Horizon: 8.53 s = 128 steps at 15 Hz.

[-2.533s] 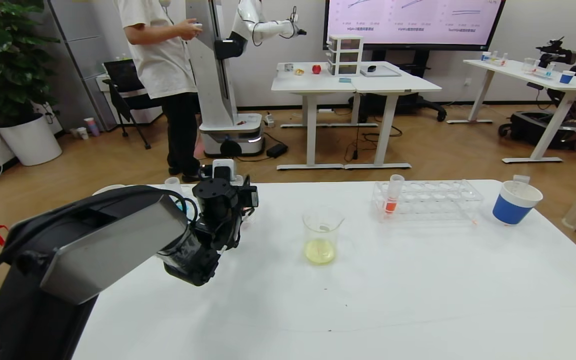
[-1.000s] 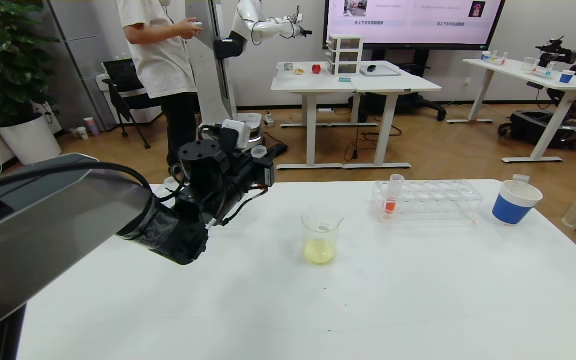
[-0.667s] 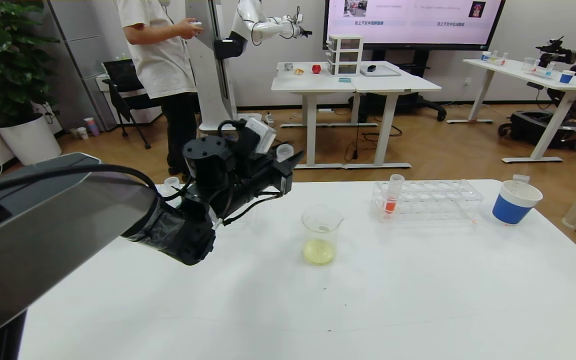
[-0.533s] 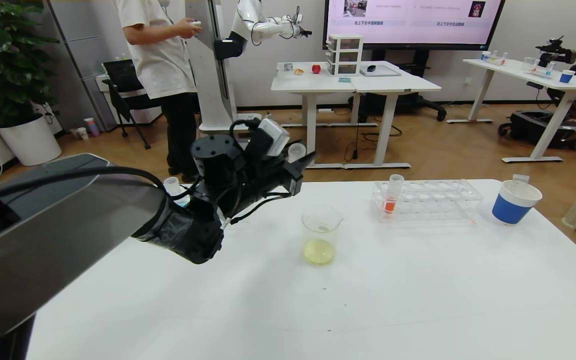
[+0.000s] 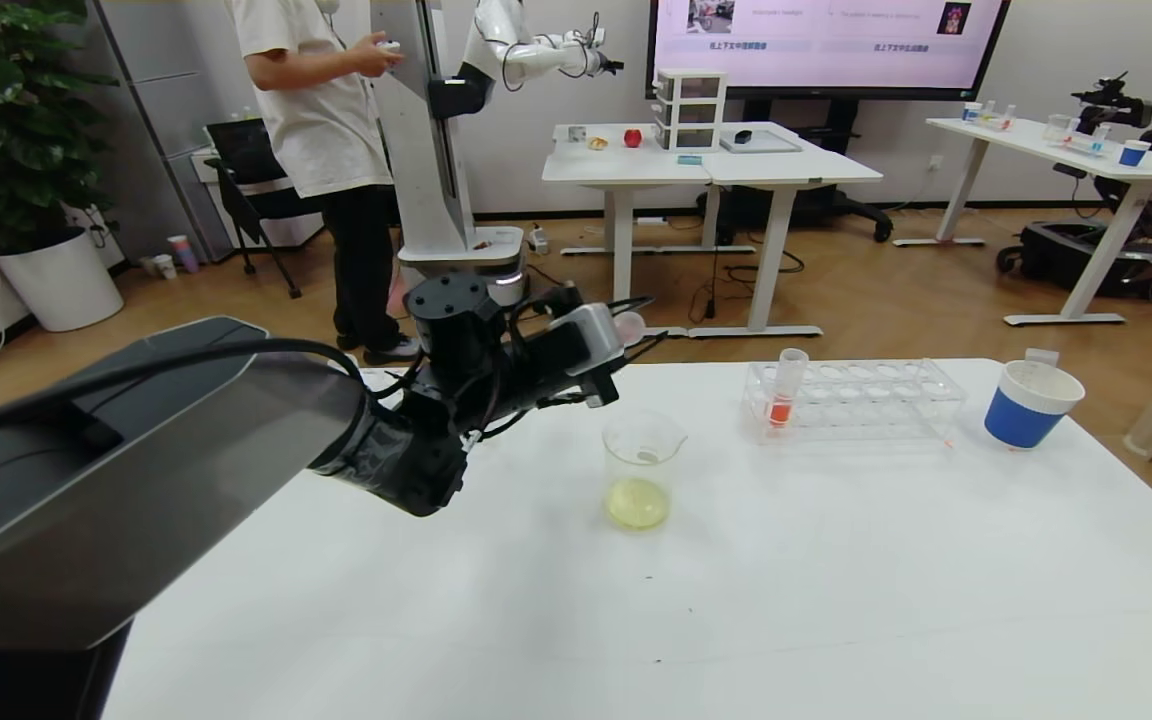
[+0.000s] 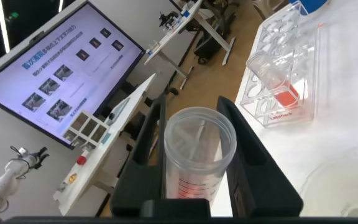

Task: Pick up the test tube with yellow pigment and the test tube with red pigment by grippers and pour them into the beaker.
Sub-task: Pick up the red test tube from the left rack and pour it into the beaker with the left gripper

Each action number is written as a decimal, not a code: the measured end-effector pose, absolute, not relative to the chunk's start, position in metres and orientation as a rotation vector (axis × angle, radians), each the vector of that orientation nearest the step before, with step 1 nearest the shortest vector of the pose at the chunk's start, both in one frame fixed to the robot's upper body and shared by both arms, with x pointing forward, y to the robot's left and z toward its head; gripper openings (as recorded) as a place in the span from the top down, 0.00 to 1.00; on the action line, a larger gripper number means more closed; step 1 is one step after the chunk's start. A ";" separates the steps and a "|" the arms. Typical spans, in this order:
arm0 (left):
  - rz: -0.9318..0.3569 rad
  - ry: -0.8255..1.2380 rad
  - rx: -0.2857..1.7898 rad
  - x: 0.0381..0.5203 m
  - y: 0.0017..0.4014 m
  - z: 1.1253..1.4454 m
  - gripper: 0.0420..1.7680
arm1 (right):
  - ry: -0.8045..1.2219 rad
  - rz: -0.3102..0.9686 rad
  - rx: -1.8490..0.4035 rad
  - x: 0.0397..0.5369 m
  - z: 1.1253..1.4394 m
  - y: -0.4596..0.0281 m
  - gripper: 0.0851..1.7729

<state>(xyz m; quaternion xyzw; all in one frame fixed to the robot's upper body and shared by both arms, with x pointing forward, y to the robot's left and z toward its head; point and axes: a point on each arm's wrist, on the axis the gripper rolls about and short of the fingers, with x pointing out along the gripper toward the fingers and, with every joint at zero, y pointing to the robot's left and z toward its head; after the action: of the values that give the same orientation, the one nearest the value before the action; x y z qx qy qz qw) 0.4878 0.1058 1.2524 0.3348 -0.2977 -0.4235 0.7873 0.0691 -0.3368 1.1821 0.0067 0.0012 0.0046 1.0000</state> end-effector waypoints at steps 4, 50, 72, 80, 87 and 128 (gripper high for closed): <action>-0.950 -0.758 0.877 0.489 0.107 1.249 0.70 | 0.002 0.009 0.013 0.069 1.182 -0.337 0.02; -0.983 -1.125 1.424 0.518 0.103 1.234 0.70 | 0.002 0.009 0.013 0.069 1.182 -0.337 0.02; -0.158 -0.096 -0.037 0.458 0.181 1.281 0.70 | 0.002 0.009 0.013 0.069 1.182 -0.337 0.02; -0.016 -0.106 -0.031 0.453 0.298 1.296 0.70 | 0.002 0.009 0.013 0.069 1.182 -0.337 0.02; 0.153 -0.115 -0.025 0.443 0.416 1.299 0.70 | 0.002 0.009 0.013 0.069 1.182 -0.337 0.02; -0.032 -0.236 -0.037 0.471 0.315 1.316 0.01 | 0.002 0.008 0.013 0.069 1.182 -0.337 0.02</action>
<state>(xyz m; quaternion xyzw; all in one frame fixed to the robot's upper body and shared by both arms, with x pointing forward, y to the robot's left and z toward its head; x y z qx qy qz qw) 0.4709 0.3152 1.3165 -0.0182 -0.1178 -0.0158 0.9927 0.0691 -0.3368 1.1822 0.0067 0.0010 0.0041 1.0000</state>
